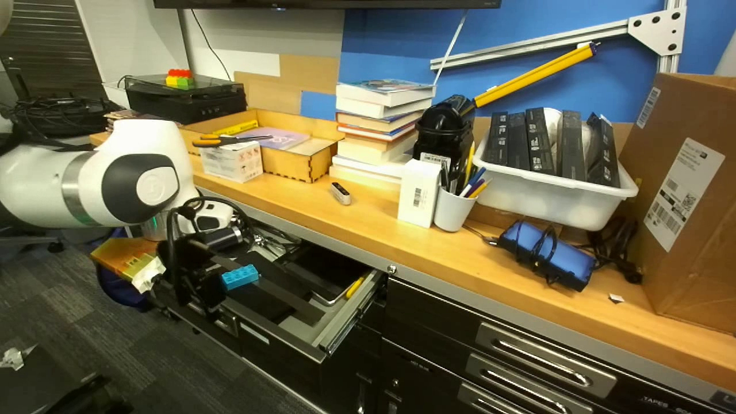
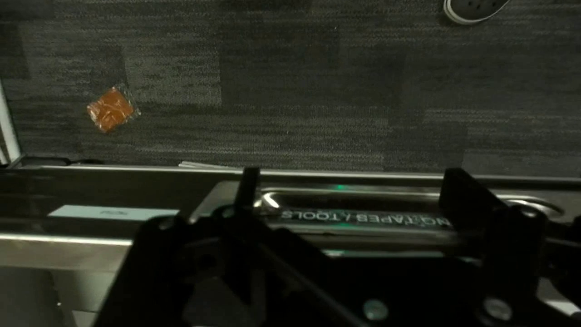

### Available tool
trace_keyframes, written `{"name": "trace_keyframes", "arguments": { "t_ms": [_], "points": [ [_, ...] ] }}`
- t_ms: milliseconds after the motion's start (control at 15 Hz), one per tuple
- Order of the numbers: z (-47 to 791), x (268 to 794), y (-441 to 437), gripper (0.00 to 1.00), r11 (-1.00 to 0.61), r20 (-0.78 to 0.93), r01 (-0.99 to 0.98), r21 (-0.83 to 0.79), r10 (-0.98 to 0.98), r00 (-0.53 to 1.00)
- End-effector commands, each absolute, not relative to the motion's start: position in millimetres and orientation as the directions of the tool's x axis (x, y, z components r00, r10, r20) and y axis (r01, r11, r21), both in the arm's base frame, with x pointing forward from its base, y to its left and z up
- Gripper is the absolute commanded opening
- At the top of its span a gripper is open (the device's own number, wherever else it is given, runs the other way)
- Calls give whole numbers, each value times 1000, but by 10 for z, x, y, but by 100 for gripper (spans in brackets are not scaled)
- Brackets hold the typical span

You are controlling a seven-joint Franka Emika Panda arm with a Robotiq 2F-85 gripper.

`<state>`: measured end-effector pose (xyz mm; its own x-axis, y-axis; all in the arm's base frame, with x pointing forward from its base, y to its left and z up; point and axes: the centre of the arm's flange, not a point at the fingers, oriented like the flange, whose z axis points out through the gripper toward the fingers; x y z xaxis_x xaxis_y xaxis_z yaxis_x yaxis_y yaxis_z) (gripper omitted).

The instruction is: Pick up the blue object from the base top and put it in the open drawer and close it

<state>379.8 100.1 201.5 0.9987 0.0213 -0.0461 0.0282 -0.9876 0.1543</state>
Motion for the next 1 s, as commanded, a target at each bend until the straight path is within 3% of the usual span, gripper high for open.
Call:
{"name": "trace_keyframes", "arguments": {
  "t_ms": [0,400,933],
  "points": [
    [2024,4161,1318,100,-985,121,-66,160,-46,992],
    [2033,4765,1642,100,-970,285,-180,162,-128,950],
    [1753,5376,2020,100,-958,343,-263,117,-210,916]
  ]
}}
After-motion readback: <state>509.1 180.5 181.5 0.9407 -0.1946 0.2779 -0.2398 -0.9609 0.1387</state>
